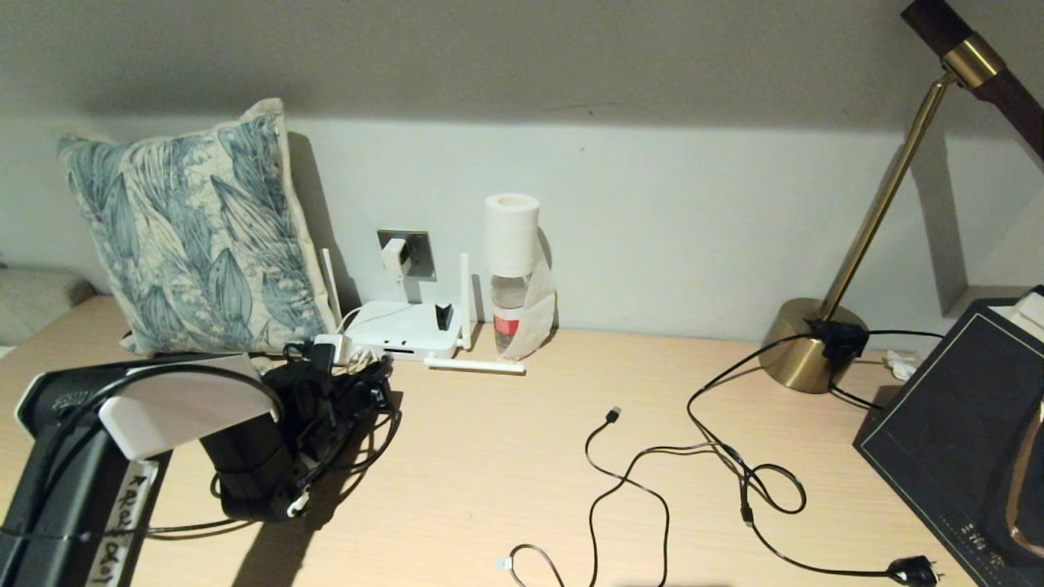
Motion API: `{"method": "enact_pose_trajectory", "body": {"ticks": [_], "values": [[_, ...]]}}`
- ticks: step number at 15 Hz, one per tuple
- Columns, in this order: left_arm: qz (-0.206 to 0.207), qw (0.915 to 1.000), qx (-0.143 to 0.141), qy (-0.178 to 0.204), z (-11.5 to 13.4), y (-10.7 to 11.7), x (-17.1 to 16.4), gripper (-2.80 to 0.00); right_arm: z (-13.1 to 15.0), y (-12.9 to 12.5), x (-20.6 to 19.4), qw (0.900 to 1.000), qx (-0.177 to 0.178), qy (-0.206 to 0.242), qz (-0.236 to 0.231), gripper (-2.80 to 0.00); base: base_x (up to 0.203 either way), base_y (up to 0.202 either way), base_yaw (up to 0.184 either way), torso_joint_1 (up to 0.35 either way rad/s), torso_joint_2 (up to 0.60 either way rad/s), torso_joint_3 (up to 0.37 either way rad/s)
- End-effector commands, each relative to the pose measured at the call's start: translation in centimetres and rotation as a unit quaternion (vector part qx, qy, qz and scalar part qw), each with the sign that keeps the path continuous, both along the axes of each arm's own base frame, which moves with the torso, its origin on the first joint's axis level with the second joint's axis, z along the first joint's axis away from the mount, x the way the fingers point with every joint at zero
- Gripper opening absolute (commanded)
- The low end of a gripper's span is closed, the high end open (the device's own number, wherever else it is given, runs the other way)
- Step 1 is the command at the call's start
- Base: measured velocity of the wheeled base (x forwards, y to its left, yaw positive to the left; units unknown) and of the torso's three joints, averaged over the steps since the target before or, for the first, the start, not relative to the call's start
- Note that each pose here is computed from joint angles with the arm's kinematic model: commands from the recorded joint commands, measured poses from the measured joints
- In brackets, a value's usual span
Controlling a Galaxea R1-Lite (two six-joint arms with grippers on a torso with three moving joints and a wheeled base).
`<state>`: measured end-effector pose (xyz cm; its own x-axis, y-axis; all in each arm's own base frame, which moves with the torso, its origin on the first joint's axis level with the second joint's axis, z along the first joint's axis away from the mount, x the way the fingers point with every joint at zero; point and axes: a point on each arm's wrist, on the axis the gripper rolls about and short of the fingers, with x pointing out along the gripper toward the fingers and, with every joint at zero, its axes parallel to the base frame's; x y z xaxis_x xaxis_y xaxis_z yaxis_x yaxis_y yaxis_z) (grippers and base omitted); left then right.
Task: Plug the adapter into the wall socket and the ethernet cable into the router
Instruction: Plug cable into router interface
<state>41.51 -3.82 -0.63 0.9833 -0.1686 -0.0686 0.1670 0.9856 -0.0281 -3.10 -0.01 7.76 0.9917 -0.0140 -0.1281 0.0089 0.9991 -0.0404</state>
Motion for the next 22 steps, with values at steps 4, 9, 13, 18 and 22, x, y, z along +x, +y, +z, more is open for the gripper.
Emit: {"method": "enact_pose_trajectory", "body": {"ticks": [4, 9, 13, 18, 22], "values": [[0.000, 1.0000, -0.001, -0.008, 0.13, -0.02, 0.16, -2.80, 0.00, 0.00, 0.01, 1.000, 0.000, 0.001, 0.000, -2.80, 0.000, 0.000, 0.000, 0.000, 0.00, 0.000], [0.000, 0.9999, -0.001, -0.011, 0.30, -0.02, 0.22, -2.80, -0.01, 0.00, 0.01, 1.000, 0.000, 0.002, 0.000, -2.80, 0.000, 0.000, 0.000, 0.000, 0.00, 0.000], [0.000, 1.0000, -0.001, -0.008, 0.02, -0.02, 0.24, -2.80, -0.02, 0.00, 0.00, 1.000, 0.000, 0.001, 0.000, -2.80, 0.000, 0.000, 0.000, 0.000, 0.00, 0.000], [0.000, 1.0000, -0.001, -0.008, 0.05, -0.02, 0.20, -2.80, -0.01, 0.00, 0.00, 1.000, 0.000, 0.001, 0.000, -2.80, 0.000, 0.000, 0.000, 0.000, 0.00, 0.000], [0.000, 1.0000, -0.001, -0.006, -0.02, -0.01, 0.13, -2.80, -0.01, 0.00, 0.01, 1.000, 0.000, 0.002, 0.000, -2.80, 0.000, 0.000, 0.000, 0.000, 0.00, 0.000]]}}
